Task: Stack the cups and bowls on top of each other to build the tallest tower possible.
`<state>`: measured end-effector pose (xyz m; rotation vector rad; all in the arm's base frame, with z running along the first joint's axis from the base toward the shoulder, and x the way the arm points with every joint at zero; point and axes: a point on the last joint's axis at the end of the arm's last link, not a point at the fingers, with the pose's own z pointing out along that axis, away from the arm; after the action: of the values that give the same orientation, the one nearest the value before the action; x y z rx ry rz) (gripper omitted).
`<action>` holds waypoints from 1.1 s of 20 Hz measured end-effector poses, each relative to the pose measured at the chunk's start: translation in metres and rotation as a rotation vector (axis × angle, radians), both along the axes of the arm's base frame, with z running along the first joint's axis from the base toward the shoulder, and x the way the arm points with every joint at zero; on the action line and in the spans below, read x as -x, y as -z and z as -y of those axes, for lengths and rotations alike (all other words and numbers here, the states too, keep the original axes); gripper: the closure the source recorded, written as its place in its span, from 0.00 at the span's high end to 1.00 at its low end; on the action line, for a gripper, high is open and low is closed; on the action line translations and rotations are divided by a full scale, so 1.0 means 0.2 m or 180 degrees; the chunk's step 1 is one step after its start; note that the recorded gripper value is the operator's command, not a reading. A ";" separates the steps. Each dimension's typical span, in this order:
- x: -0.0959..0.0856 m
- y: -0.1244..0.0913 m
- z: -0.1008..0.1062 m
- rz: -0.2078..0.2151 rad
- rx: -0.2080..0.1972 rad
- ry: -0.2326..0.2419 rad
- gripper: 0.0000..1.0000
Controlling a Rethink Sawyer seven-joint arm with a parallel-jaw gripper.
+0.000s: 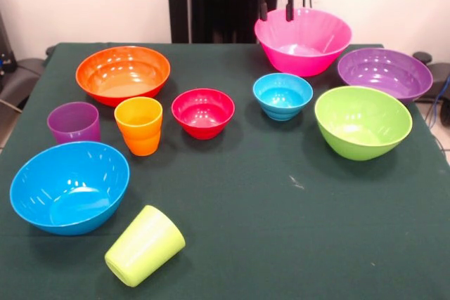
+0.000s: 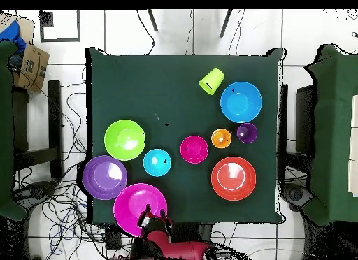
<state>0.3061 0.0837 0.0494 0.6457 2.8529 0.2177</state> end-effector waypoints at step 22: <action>-0.08 -0.05 0.09 0.0193 -0.0053 0.0075 1.00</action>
<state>0.3228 0.0657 0.0604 0.6637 2.7869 0.2533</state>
